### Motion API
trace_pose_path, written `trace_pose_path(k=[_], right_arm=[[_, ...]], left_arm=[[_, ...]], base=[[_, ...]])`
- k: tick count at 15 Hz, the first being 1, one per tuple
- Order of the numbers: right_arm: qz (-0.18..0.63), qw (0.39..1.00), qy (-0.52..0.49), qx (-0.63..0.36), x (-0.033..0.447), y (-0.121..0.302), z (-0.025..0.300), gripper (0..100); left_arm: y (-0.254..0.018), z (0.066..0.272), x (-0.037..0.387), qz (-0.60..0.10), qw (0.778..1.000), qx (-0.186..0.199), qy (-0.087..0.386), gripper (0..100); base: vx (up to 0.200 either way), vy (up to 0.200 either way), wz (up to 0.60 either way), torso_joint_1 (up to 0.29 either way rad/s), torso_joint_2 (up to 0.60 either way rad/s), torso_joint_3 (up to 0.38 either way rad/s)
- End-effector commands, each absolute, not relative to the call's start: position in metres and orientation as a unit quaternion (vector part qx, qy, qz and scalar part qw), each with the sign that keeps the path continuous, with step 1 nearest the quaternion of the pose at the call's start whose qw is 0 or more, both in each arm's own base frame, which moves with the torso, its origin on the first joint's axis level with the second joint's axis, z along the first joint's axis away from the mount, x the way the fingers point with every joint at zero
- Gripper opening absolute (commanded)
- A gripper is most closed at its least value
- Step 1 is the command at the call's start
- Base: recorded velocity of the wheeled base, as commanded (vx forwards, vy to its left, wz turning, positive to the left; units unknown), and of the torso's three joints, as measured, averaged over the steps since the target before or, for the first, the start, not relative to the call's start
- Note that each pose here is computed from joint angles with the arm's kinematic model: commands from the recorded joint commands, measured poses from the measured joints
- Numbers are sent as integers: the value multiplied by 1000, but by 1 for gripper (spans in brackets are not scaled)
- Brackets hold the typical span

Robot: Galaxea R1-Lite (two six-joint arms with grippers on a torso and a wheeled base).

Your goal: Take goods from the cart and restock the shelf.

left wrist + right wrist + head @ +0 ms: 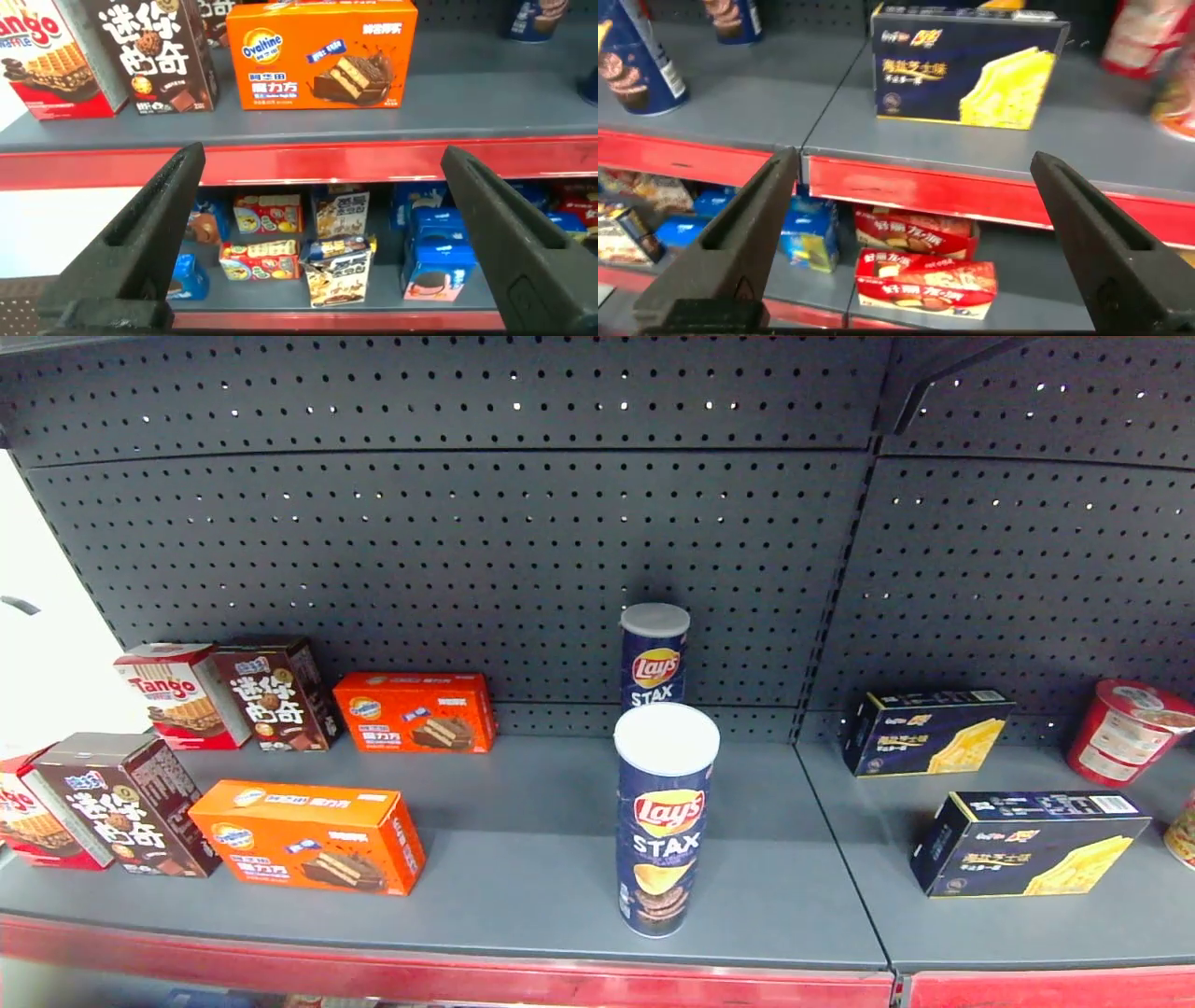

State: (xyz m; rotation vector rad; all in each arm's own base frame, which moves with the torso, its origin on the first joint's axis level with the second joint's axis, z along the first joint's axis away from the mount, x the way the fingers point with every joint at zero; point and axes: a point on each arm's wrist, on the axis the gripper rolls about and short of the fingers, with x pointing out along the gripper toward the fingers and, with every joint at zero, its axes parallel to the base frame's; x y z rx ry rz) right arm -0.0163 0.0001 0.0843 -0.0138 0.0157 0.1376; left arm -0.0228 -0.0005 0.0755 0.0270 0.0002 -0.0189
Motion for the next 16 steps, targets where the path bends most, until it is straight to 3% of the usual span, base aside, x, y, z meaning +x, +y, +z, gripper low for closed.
trace_pose_path(k=[1, 16], right_arm=[[74, 997, 11, -6, -16, 0, 84, 100], [85, 996, 13, -7, -16, 1, 84, 100]], left_arm=[[0, 75, -23, -11, 1000, 13, 0, 100], [0, 75, -23, -9, 1000, 12, 0, 100]], base=[[0, 0, 0, 0, 0, 0], [0, 0, -80, 0, 0, 1]])
